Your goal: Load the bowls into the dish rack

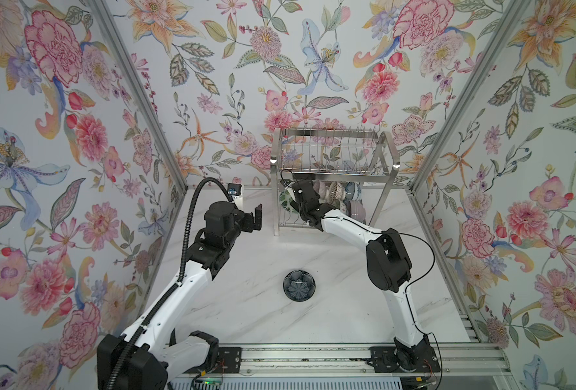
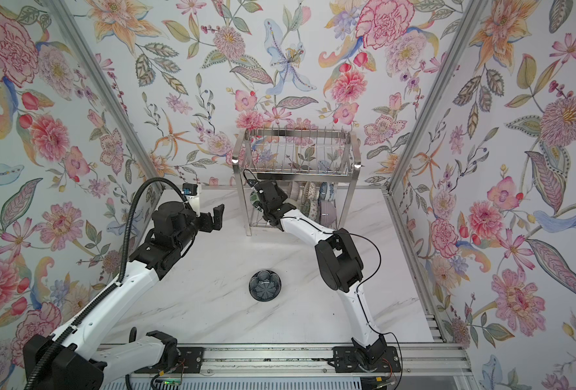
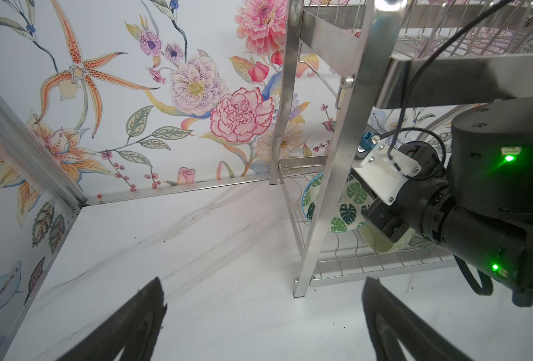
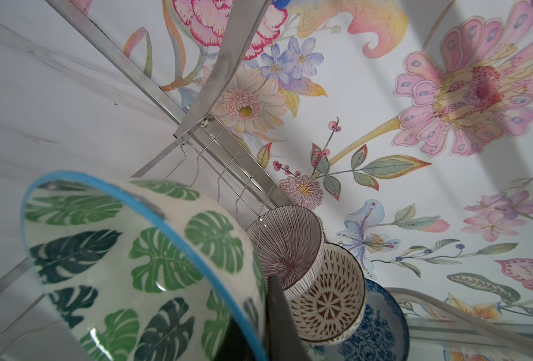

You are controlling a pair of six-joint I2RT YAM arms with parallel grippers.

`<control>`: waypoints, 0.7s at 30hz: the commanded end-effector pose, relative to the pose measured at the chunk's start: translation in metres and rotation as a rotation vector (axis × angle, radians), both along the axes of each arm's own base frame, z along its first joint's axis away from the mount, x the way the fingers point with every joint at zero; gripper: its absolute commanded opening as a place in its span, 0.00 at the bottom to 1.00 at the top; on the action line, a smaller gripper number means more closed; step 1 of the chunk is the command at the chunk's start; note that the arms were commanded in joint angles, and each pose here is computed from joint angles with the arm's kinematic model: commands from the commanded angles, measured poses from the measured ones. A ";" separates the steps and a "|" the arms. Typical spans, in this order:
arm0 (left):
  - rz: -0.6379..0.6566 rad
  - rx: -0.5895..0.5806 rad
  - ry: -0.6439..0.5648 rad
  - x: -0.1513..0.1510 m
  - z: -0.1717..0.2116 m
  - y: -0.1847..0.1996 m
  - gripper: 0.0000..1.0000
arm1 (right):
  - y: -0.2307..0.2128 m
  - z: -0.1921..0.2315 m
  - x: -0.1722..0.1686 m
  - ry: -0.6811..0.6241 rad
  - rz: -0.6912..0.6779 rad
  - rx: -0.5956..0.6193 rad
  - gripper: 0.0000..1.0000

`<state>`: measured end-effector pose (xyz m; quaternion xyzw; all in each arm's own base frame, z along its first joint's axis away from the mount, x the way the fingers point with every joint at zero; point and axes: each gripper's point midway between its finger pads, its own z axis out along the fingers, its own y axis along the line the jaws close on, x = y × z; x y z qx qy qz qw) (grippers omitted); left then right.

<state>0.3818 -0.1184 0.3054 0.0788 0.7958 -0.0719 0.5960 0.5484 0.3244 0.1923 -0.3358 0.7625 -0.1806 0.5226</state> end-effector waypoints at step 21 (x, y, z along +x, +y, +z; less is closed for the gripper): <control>-0.002 -0.017 0.006 0.002 -0.005 0.001 0.99 | -0.027 0.017 0.041 -0.168 -0.092 0.086 0.00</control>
